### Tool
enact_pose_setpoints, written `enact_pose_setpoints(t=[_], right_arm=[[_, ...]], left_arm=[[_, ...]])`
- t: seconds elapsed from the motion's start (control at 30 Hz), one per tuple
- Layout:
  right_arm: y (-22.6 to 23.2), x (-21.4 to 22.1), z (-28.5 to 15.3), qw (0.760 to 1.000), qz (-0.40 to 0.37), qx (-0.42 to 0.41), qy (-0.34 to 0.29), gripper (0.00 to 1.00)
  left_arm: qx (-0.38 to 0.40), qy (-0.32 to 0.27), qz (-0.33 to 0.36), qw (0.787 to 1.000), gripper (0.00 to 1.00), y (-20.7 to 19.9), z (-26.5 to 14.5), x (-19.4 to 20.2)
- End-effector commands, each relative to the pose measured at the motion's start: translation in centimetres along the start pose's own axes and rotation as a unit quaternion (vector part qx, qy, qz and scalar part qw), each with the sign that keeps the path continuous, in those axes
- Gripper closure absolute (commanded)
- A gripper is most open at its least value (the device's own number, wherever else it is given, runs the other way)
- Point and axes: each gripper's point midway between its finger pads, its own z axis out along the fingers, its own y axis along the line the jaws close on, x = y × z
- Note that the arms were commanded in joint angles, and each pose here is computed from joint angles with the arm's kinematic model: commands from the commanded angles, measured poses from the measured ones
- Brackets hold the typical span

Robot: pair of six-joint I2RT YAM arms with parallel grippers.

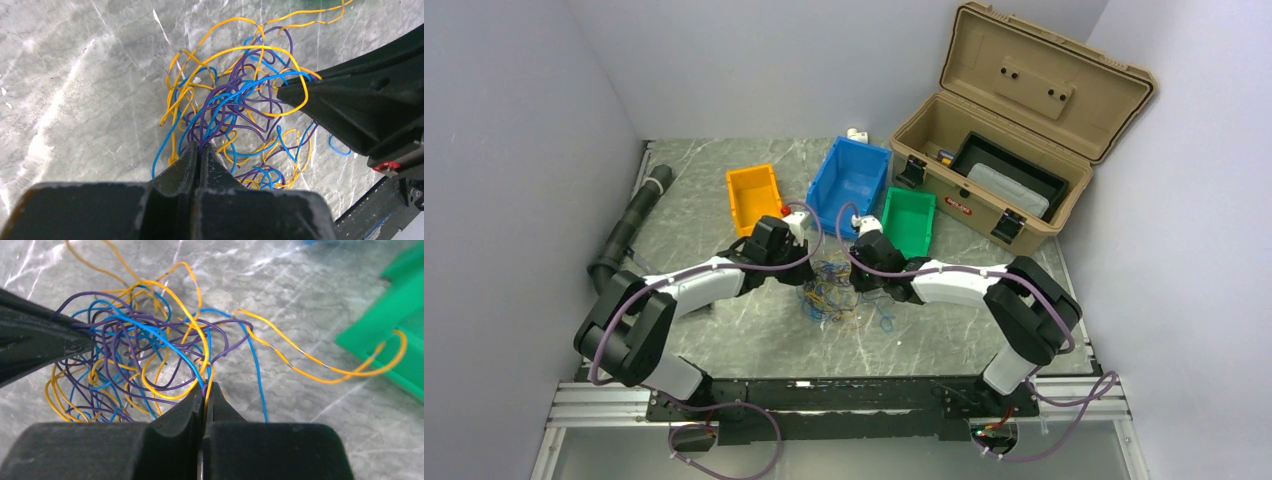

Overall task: Untangle the cables
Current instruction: Untie the cable.

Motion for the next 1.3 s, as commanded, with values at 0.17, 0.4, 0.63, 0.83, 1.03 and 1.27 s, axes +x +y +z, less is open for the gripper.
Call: enact_pose_setpoints(t=[0.17, 0.4, 0.63, 0.83, 1.03, 1.27], right_arm=[[-8.4, -2.3, -6.4, 0.960, 0.114, 0.237, -0.098, 1.00], [-14.4, 0.3, -13.5, 0.910, 0.212, 0.336, -0.119, 1.00], [-15.9, -0.4, -17.3, 0.902, 0.250, 0.303, -0.180, 1.00], [-12.5, -1.7, -16.1, 0.945, 0.201, 0.204, -0.157, 0.72], [-7.4, -3.1, -14.4, 0.980, 0.129, 0.060, -0.141, 0.20], [-2.7, -4.4, -12.8, 0.989, 0.069, -0.057, -0.120, 0.19]], left_arm=[[-0.014, -0.060, -0.012, 0.998, 1.00, 0.7, -2.4, -2.5], [-0.011, -0.107, -0.075, 0.991, 1.00, 3.0, -5.2, -2.9], [0.007, -0.110, -0.080, 0.991, 1.00, 2.6, -5.3, -2.7], [0.032, -0.105, -0.055, 0.992, 1.00, 1.6, -5.4, -2.6], [0.047, -0.059, -0.002, 0.997, 0.73, -0.7, -4.8, -1.8], [0.005, -0.077, 0.014, 0.997, 0.28, -0.1, -5.4, -2.7]])
